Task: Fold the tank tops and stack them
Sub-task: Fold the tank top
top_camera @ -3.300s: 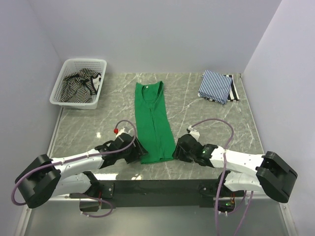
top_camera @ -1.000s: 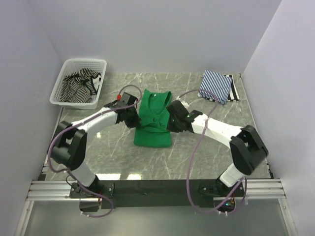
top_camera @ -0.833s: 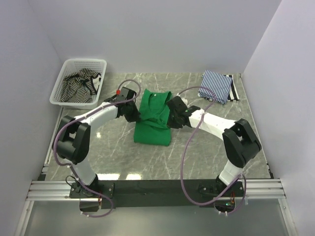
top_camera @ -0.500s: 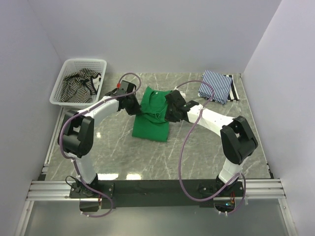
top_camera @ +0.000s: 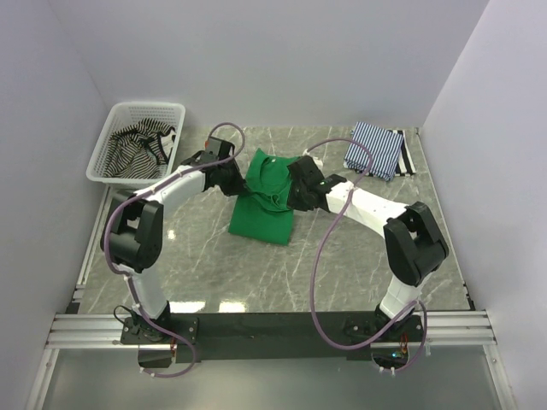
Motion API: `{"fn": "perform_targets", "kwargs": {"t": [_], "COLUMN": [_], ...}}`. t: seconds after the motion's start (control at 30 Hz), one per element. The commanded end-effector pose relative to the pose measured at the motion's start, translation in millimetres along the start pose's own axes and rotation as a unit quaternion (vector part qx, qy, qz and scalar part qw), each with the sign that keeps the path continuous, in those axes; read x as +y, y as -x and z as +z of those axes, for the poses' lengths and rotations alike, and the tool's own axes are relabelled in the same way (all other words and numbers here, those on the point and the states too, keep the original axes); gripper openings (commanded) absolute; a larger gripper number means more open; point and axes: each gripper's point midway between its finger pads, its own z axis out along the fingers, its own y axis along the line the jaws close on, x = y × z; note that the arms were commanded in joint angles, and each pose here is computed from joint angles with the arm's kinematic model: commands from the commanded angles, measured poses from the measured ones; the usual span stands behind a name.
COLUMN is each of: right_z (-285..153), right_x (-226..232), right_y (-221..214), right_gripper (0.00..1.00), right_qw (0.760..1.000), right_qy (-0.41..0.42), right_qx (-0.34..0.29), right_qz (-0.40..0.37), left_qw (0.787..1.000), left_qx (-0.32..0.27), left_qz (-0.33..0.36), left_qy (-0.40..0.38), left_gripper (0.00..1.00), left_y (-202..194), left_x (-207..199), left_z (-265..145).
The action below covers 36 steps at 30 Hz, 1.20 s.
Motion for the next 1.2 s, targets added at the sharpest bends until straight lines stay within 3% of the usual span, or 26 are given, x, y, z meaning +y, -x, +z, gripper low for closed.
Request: {"fn": "perform_targets", "kwargs": {"t": [0.0,0.27,0.5,0.53,0.57,0.6,0.7,0.73,0.8,0.97,1.17], "right_z": [-22,-31,-9,-3,0,2,1,-3,-7,-22,-20], "right_x": [14,18,13,12,8,7,4,5,3,5,1], "right_y": [28,37,44,44,46,48,58,63,70,75,38], "right_gripper": [0.0,0.0,0.0,0.04,0.11,0.3,0.49,0.54,0.55,0.55,0.54], "right_qw": [0.998,0.997,0.998,0.999,0.999,0.999,0.998,0.997,0.997,0.995,0.998], "right_qy": [0.031,0.036,0.012,0.006,0.002,0.0,-0.002,0.001,-0.003,0.008,0.01], "right_qx": [-0.052,-0.062,-0.058,-0.054,-0.053,-0.052,-0.064,-0.072,-0.082,-0.097,-0.066], "right_qz": [0.006,-0.001,-0.001,0.0,0.003,0.004,0.008,0.01,0.011,0.005,-0.003], "left_qw": [0.997,0.996,0.997,0.997,0.997,0.997,0.996,0.995,0.994,0.993,0.997], "left_qx": [-0.031,-0.044,-0.04,-0.035,-0.035,-0.034,-0.046,-0.059,-0.076,-0.095,-0.067], "left_qz": [0.03,0.04,0.028,0.027,0.025,0.024,0.018,0.021,0.022,0.024,0.009], "left_qy": [-0.062,-0.071,-0.06,-0.06,-0.06,-0.059,-0.072,-0.079,-0.074,-0.071,-0.035], "left_gripper": [0.01,0.01,0.01,0.01,0.04,0.23,0.56,0.61,0.67,0.62,0.52], "left_y": [13,21,34,34,36,36,44,48,57,58,12], "left_x": [-29,-37,-38,-38,-37,-37,-40,-44,-43,-41,-1], "left_z": [-24,-33,-7,1,5,8,6,-4,-14,-46,-46]}}
